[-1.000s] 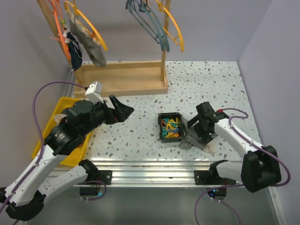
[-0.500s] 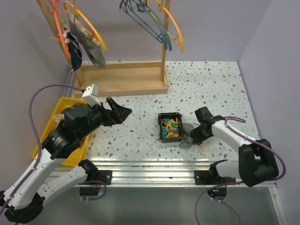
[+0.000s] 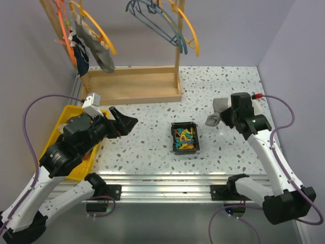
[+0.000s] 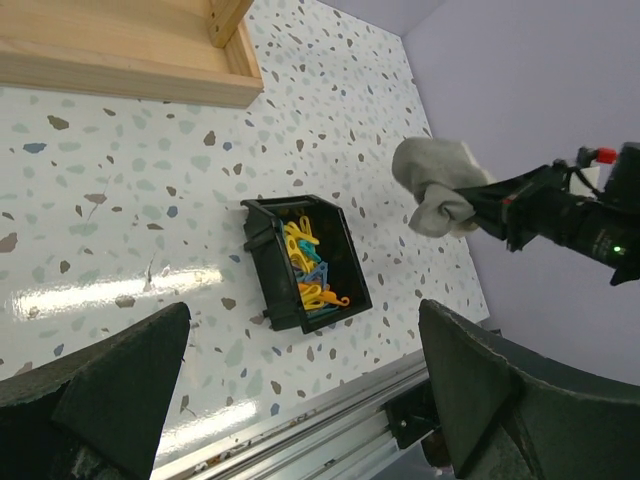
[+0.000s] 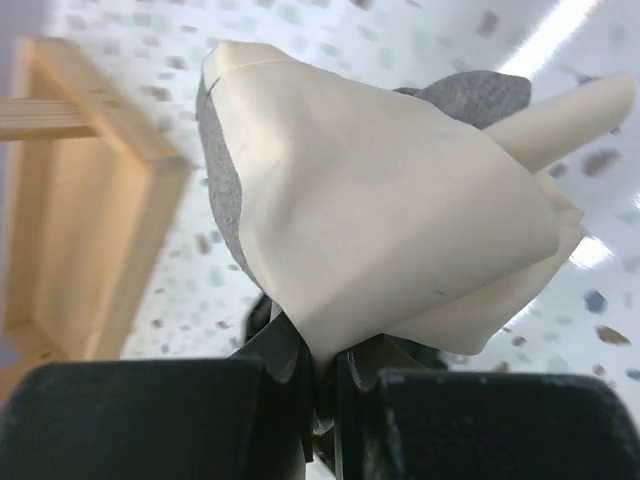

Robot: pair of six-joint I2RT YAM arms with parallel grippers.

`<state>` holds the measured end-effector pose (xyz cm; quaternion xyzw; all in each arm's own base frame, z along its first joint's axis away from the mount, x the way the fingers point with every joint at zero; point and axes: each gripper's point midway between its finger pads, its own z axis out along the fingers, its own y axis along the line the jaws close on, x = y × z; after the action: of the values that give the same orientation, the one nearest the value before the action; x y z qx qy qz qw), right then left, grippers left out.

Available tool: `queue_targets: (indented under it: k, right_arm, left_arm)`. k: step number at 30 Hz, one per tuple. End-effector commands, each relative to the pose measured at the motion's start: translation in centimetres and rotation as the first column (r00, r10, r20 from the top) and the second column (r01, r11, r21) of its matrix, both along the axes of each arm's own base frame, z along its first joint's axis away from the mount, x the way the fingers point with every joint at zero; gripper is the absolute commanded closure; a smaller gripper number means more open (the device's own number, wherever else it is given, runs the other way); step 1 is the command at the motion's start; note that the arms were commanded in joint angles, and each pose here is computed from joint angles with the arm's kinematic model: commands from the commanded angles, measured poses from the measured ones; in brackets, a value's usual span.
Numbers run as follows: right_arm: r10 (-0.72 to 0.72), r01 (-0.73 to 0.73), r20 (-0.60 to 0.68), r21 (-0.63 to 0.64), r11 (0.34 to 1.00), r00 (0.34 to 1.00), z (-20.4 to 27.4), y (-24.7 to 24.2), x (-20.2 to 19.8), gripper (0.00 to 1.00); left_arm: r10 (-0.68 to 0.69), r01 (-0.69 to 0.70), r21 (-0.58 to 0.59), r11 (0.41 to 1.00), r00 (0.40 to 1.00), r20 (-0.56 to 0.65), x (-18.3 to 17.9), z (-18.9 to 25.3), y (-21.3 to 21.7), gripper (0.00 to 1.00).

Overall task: Remove the underwear clipped to the hanger
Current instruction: Pick up the underwear from the center of the board, then place the underwear in the bin.

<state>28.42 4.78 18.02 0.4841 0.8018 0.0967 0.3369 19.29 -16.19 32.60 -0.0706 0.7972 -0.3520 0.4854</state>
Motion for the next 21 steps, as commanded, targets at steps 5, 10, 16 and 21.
queue_targets:
  k: [5,10,16,21]
  right_arm:
    - [0.556,-0.567,0.209,-0.005,0.824,0.805,6.8,7.7,3.3,1.00]
    - [0.740,-0.833,0.398,0.145,0.534,0.543,8.9,14.0,0.2,1.00]
    - [0.796,-0.961,0.539,0.171,0.217,0.275,11.5,19.2,-3.6,1.00]
    - [0.813,-0.960,0.518,0.218,0.177,0.267,10.6,22.1,-4.4,1.00]
  left_arm:
    - [0.005,-0.005,0.015,1.000,0.999,0.054,0.2,1.9,0.5,0.00]
    - [-0.111,0.096,0.112,0.989,0.985,0.136,0.3,2.7,-0.7,0.00]
    - [-0.525,0.508,0.203,0.837,0.850,0.035,-1.3,-0.9,-7.3,0.00]
    - [-0.648,0.626,0.175,0.760,0.747,0.149,-1.7,0.3,-10.1,0.00]
